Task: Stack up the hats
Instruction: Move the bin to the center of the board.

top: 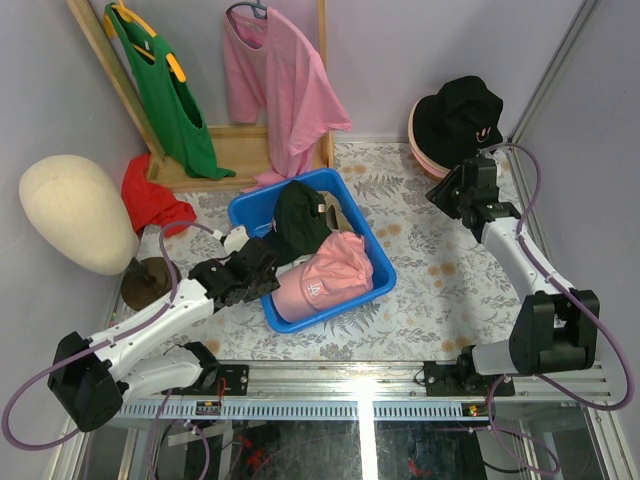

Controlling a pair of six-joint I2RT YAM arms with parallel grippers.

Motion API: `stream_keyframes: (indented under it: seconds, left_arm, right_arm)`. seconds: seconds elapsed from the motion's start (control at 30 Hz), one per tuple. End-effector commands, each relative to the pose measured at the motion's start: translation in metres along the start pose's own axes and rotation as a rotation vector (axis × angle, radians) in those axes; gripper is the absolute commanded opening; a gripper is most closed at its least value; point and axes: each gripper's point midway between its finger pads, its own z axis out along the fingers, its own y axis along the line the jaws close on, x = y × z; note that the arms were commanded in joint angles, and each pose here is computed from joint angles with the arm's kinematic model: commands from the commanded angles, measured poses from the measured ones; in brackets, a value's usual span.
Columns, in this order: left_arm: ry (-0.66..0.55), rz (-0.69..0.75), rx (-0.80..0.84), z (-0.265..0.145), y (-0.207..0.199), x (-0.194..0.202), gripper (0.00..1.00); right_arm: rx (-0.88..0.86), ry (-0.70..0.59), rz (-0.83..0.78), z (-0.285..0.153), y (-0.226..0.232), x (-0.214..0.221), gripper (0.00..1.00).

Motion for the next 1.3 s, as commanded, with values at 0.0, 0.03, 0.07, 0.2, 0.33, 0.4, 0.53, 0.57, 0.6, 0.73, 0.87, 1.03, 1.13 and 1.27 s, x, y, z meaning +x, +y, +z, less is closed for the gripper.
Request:
stream_keyframes:
  seconds: [0.0, 0.03, 0.07, 0.2, 0.33, 0.4, 0.53, 0.57, 0.6, 0.73, 0.87, 1.03, 1.13, 1.27]
  left_arm:
    - [-0.001, 0.029, 0.147, 0.004, -0.031, -0.002, 0.33]
    - [0.004, 0.034, 0.163, 0.003, -0.034, 0.0, 0.25]
    - [0.013, 0.042, 0.186, 0.001, -0.038, 0.001, 0.21]
    - [0.04, 0.104, 0.247, -0.006, -0.053, 0.007, 0.04]
    - [0.062, 0.194, 0.305, -0.014, -0.076, 0.019, 0.01]
    - [0.084, 0.235, 0.342, -0.018, -0.092, 0.03, 0.01]
    - [0.111, 0.281, 0.365, -0.019, -0.116, 0.046, 0.01]
    - [0.114, 0.287, 0.367, -0.019, -0.122, 0.049, 0.01]
    - [0.117, 0.29, 0.364, -0.018, -0.127, 0.051, 0.01]
    - [0.107, 0.267, 0.329, -0.013, -0.146, 0.054, 0.0]
    - [0.091, 0.238, 0.278, -0.006, -0.165, 0.05, 0.0]
    - [0.051, 0.2, 0.235, 0.002, -0.184, 0.04, 0.0]
    - [0.063, 0.197, 0.234, 0.005, -0.194, 0.041, 0.0]
    - [0.104, 0.162, 0.249, 0.012, -0.206, 0.051, 0.0]
  right_arm:
    - [-0.085, -0.07, -0.038, -0.032, 0.034, -0.03, 0.41]
    - [-0.091, -0.077, -0.04, -0.036, 0.037, -0.033, 0.41]
    - [-0.098, -0.082, -0.041, -0.04, 0.039, -0.036, 0.42]
    - [-0.12, -0.113, -0.042, -0.057, 0.05, -0.049, 0.42]
    - [-0.138, -0.142, -0.046, -0.073, 0.058, -0.06, 0.42]
    - [-0.144, -0.147, -0.049, -0.08, 0.061, -0.063, 0.42]
    - [-0.159, -0.162, -0.052, -0.093, 0.067, -0.068, 0.43]
    - [-0.158, -0.163, -0.053, -0.095, 0.067, -0.069, 0.43]
    - [-0.159, -0.165, -0.056, -0.097, 0.067, -0.069, 0.43]
    - [-0.164, -0.176, -0.067, -0.107, 0.068, -0.072, 0.43]
    - [-0.172, -0.183, -0.072, -0.115, 0.071, -0.074, 0.43]
    - [-0.187, -0.188, -0.077, -0.124, 0.075, -0.076, 0.43]
    - [-0.198, -0.187, -0.078, -0.127, 0.078, -0.077, 0.43]
    - [-0.214, -0.189, -0.075, -0.13, 0.082, -0.079, 0.43]
